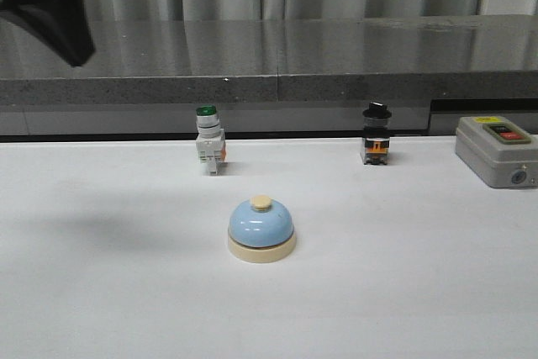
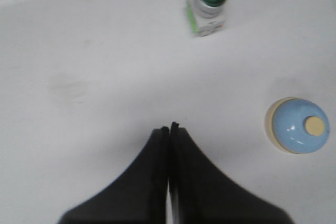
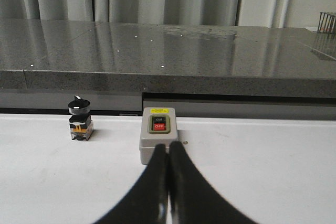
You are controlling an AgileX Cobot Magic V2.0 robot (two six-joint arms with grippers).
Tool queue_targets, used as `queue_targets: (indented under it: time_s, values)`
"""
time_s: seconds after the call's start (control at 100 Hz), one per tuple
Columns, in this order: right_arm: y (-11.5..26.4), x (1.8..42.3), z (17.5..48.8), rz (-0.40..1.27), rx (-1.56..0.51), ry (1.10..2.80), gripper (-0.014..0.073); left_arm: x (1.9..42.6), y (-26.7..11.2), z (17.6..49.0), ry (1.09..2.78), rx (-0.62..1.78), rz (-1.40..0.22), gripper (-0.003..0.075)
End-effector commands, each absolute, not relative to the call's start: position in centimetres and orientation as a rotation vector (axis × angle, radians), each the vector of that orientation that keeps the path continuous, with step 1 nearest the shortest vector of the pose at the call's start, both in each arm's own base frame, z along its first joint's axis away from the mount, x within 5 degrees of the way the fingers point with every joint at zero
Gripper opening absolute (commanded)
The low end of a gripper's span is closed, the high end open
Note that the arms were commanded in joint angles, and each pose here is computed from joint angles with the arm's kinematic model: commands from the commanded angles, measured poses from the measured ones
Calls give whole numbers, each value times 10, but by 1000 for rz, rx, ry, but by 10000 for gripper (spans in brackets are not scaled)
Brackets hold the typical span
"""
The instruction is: Place and press bell with both arms
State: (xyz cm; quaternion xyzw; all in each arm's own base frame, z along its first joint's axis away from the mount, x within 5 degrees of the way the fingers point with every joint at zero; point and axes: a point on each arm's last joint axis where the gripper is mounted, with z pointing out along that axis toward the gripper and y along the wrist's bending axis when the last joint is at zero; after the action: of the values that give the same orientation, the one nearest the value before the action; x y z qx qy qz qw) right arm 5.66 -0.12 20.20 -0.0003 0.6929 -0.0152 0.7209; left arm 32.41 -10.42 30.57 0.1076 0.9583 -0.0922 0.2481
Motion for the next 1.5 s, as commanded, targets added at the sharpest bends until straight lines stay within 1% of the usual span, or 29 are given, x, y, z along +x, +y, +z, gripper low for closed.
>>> queue_targets:
  time_s: [0.0,0.14,0.28,0.48,0.62,0.74,0.79,0.88,1.04,1.25,1.49]
  values:
    - [-1,54,215,-41,0,1421,-60,312,-80,337,2488,191,-252,-20]
    - [-1,54,215,-41,0,1421,-60,291,-47,347,2423,72,-216,-20]
    - [-1,54,215,-41,0,1421,-60,262,-26,356,2343,-7,-186,-20]
    - [-1,54,215,-41,0,1421,-60,218,-16,368,2197,-32,-166,-20]
    - [-1,54,215,-41,0,1421,-60,186,-14,368,2091,-34,-166,-20]
    - [-1,54,215,-41,0,1421,-60,160,-12,363,1984,-40,-166,-20]
    - [-1,54,215,-41,0,1421,-60,151,-13,361,1933,-57,-193,-20]
    - [-1,54,215,-41,0,1421,-60,132,-14,355,1908,-88,-245,-20]
    - [-1,54,215,-41,0,1421,-60,105,-12,343,1859,-79,-239,-20]
    - [-1,54,215,-41,0,1421,-60,75,-8,316,1812,-38,-161,-20]
    - [-1,54,215,-41,0,1421,-60,46,-5,294,1675,-28,-147,-20]
